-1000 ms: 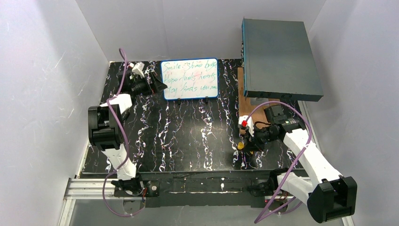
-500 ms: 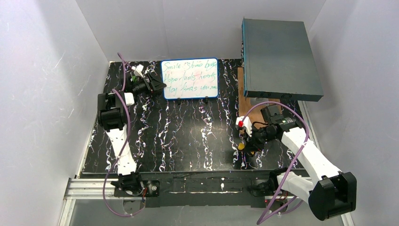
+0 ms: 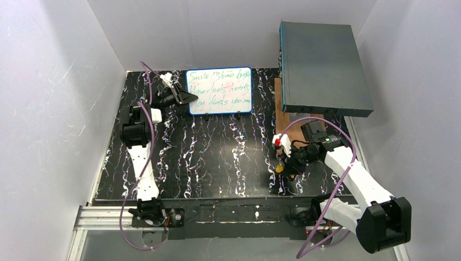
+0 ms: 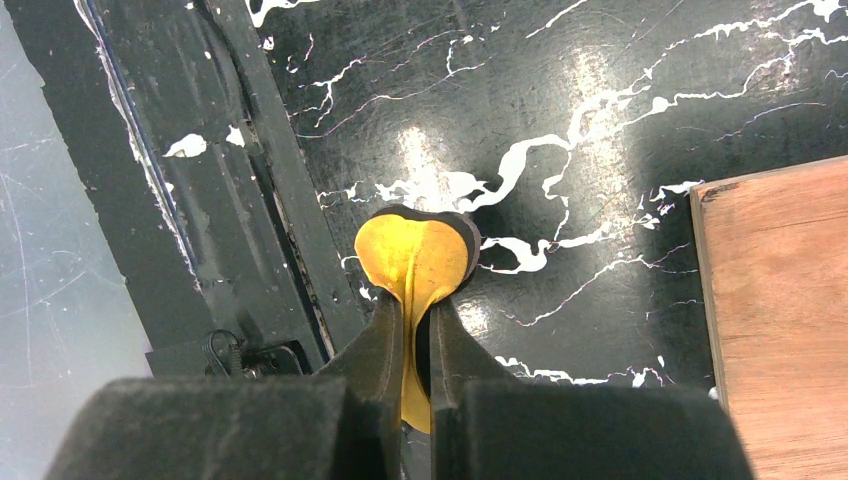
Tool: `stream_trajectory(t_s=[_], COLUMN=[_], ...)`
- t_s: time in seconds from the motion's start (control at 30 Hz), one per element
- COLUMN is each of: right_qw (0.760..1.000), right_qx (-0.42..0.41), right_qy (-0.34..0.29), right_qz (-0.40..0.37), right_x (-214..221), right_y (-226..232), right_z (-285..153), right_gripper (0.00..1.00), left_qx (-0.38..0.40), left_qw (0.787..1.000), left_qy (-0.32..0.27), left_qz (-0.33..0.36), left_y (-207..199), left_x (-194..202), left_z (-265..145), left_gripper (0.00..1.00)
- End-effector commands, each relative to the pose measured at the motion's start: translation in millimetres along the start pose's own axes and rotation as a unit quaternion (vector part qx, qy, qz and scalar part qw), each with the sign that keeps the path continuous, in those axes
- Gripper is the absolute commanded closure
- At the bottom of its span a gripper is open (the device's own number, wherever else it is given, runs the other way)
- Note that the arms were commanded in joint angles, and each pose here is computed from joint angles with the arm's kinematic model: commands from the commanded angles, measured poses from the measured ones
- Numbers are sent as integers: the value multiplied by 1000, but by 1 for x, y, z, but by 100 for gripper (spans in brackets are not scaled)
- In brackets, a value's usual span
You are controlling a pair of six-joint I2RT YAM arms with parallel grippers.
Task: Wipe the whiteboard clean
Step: Pick up the whiteboard eraser from the center of the board.
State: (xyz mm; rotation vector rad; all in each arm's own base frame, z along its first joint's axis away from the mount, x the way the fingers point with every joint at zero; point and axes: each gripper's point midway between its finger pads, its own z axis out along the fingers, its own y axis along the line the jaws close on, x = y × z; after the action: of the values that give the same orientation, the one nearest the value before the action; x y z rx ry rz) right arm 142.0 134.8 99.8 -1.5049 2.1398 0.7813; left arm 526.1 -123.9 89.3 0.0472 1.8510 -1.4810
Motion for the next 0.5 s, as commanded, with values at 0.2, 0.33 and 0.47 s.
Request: stream_trajectory(t_s=[0.2,0.33,0.47], right_qw=[1000,1000,1000], right_qx=[11,11,12], right_qy=[-13,-14,-16], right_qz=[-14,-13,-14], right_x=[-13,-14,-14], right_y=[-5,-4,-4], right_z=[-5,-6,-6], right_gripper=[99,99,99], left_qx=[55,68,78], left_qw=[994,989,983], left_qy=[-20,-30,-46], left_qz=[88,124,159], left_y=[-46,-78,-111], left_x=[-22,-41,-59], left_z=[-6,-9,-13], left_gripper=[100,100,100])
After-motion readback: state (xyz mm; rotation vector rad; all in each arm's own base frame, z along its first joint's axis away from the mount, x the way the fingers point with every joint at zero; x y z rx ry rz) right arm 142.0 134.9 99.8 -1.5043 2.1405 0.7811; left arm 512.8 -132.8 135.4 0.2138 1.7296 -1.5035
